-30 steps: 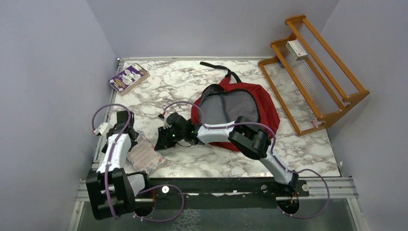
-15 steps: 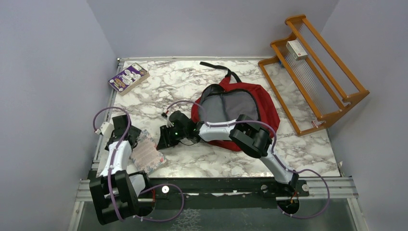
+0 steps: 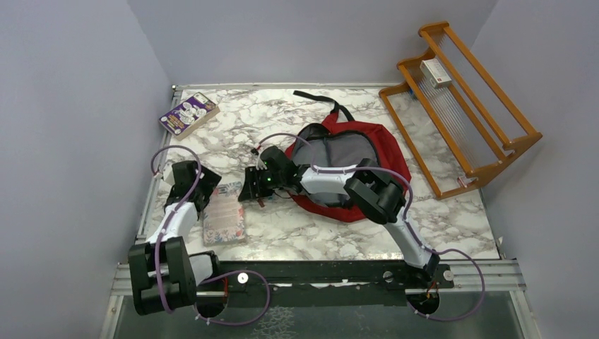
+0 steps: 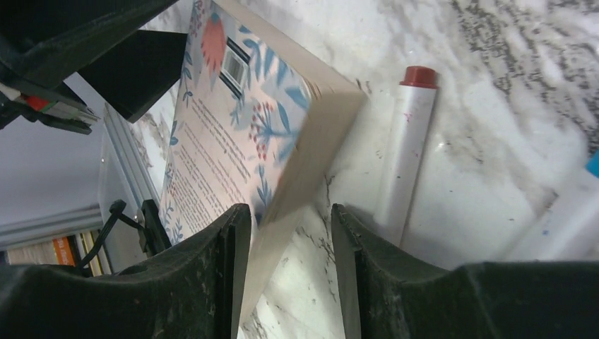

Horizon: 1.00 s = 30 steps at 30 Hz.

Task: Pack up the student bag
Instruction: Move the book to the center of the board.

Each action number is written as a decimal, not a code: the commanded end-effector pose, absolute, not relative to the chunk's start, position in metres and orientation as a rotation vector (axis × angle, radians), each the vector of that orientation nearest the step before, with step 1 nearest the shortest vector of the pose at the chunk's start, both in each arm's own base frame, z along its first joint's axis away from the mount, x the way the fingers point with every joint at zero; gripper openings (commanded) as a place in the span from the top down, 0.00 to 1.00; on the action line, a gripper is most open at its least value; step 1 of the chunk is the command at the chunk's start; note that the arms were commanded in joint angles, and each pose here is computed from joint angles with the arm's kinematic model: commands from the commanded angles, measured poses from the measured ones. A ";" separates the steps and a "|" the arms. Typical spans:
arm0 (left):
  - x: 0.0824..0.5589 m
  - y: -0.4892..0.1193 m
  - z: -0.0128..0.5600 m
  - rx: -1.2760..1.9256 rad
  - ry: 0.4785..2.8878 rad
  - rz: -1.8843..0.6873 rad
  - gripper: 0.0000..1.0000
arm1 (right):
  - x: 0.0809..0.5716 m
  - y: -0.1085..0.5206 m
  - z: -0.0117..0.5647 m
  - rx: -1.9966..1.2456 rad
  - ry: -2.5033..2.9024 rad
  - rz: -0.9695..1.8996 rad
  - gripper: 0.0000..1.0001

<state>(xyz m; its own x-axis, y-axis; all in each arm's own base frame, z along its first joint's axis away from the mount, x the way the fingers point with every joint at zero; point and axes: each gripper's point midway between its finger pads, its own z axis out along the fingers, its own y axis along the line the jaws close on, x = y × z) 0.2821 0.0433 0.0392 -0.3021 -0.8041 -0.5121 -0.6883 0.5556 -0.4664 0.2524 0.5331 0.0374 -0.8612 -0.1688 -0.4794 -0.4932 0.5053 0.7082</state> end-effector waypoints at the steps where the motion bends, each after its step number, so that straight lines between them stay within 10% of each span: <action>1: 0.277 -0.003 0.016 -1.168 2.214 -0.349 0.01 | 0.268 0.512 0.023 -0.534 2.468 1.133 0.48; 15: 0.257 0.007 0.019 -1.050 2.316 -0.058 0.01 | 0.268 0.495 0.022 -0.451 2.516 1.090 0.48; 30: 0.260 -0.036 0.023 -0.972 2.296 -0.407 0.01 | 0.319 0.514 0.033 -0.472 2.468 1.116 0.48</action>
